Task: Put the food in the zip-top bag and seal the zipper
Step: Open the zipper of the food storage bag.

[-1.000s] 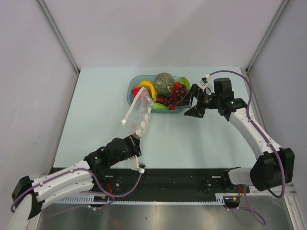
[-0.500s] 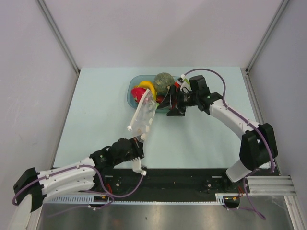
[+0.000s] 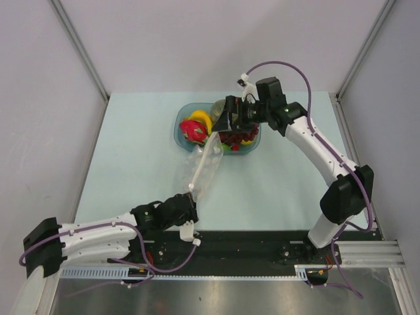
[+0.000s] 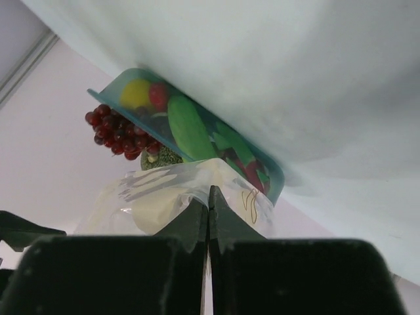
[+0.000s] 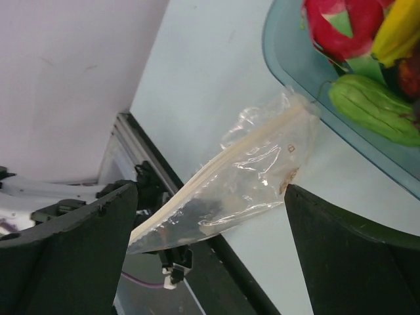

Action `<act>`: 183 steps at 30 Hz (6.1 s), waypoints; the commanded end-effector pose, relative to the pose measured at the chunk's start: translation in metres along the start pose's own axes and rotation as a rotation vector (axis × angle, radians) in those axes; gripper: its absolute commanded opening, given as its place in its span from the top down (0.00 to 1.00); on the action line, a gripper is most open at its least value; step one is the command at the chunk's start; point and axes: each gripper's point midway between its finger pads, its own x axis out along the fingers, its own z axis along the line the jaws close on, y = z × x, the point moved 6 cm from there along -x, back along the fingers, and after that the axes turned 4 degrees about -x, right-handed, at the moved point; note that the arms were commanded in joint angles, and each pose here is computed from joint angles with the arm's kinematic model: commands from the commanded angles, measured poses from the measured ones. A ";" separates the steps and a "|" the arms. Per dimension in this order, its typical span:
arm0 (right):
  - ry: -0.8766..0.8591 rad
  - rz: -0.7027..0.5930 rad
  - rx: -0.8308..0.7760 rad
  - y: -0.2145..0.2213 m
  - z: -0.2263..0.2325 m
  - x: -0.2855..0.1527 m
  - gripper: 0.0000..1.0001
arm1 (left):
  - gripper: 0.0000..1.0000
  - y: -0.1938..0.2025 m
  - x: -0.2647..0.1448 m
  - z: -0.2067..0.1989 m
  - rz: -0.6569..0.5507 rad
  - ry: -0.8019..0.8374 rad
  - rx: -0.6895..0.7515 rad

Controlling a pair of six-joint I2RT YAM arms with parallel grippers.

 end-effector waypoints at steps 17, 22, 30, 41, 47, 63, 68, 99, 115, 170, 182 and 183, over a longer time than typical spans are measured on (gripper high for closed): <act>0.083 0.237 0.153 0.084 -0.038 0.005 0.48 | 1.00 -0.011 0.012 0.060 0.119 0.036 0.774; -0.062 0.193 0.234 0.064 -0.028 -0.011 0.00 | 1.00 -0.013 0.010 0.055 0.116 0.051 0.775; -0.058 0.159 0.254 0.053 -0.021 -0.029 0.00 | 1.00 -0.016 0.012 0.056 0.106 0.048 0.803; 0.082 0.212 0.254 0.082 -0.048 -0.018 0.40 | 1.00 -0.017 0.019 0.065 0.145 0.041 0.741; 0.077 0.203 0.253 0.084 -0.047 -0.023 0.86 | 1.00 -0.011 0.017 0.074 0.211 -0.005 0.651; -0.016 -0.043 -0.030 0.032 0.007 -0.085 1.00 | 0.09 -0.024 -0.066 0.101 0.083 -0.151 -0.245; 0.026 -0.033 -0.160 0.046 0.014 -0.100 1.00 | 0.00 -0.016 -0.155 0.144 -0.343 -0.216 -0.934; 0.114 -0.097 -0.480 0.084 0.050 -0.103 1.00 | 0.44 0.095 -0.090 0.238 -0.906 -0.161 -2.451; 0.086 -0.080 -0.534 0.088 0.061 -0.100 1.00 | 0.73 0.100 -0.063 0.230 -0.782 -0.154 -2.550; 0.121 -0.075 -0.428 0.088 0.051 -0.105 0.38 | 1.00 0.072 -0.039 0.200 -0.650 0.003 -2.531; 0.036 -0.106 -0.137 0.072 0.053 -0.082 0.41 | 1.00 0.090 -0.027 0.211 -0.594 -0.081 -2.626; 0.037 -0.100 -0.137 0.073 0.053 -0.079 0.41 | 1.00 0.091 -0.027 0.212 -0.589 -0.088 -2.634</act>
